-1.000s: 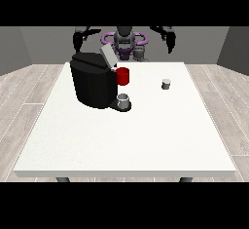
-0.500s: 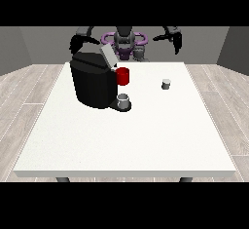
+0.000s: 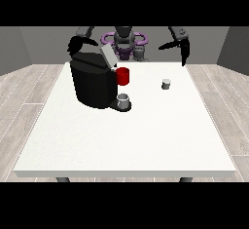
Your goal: Insert the coffee pod into the coffee machine and close the lid
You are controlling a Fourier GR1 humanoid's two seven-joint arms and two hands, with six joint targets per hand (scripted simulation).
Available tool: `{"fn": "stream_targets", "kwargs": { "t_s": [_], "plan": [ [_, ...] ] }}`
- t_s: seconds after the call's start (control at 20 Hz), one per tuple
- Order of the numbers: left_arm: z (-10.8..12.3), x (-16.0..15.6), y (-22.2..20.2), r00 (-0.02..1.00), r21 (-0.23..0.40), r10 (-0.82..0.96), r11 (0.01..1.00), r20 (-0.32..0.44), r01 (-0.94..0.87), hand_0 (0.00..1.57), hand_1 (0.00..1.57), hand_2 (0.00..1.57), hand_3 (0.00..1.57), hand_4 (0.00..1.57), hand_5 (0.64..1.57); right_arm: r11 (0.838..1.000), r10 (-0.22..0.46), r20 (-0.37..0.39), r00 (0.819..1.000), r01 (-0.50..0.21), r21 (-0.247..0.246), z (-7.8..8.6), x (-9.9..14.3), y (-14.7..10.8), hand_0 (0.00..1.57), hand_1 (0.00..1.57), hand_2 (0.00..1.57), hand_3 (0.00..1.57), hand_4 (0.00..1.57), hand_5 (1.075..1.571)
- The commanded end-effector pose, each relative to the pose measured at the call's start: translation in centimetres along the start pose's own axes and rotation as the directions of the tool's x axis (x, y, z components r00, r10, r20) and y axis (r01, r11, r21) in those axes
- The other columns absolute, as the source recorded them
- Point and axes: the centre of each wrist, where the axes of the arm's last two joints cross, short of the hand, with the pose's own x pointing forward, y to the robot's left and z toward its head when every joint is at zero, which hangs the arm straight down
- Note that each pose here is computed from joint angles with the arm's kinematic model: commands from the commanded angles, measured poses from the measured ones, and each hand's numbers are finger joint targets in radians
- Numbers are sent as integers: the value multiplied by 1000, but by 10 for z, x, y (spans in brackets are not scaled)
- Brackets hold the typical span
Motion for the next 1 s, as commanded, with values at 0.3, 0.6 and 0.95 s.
{"fn": "stream_targets", "kwargs": {
  "t_s": [0.3, 0.6, 0.95],
  "plan": [
    [-27, -10, 49, 993, 41, -68, 997, -94, 73, 0, 0, 0, 0, 0, 1571, 997, -10, 57, 998, 5, 78, -13, 19, 27, 0, 0, 0, 0, 337, 1571],
    [-46, -20, 11, 972, -22, -150, 989, -181, 148, 0, 0, 0, 0, 0, 1571, 999, 12, -26, 1000, -11, 41, -31, 23, 26, 0, 0, 0, 0, 392, 1571],
    [-50, -32, -7, 953, -101, -260, 964, -157, 246, 0, 0, 459, 0, 0, 1571, 999, 44, -45, 998, -44, 1, -40, 6, 23, 0, 0, 0, 0, 424, 1571]
  ]
}}
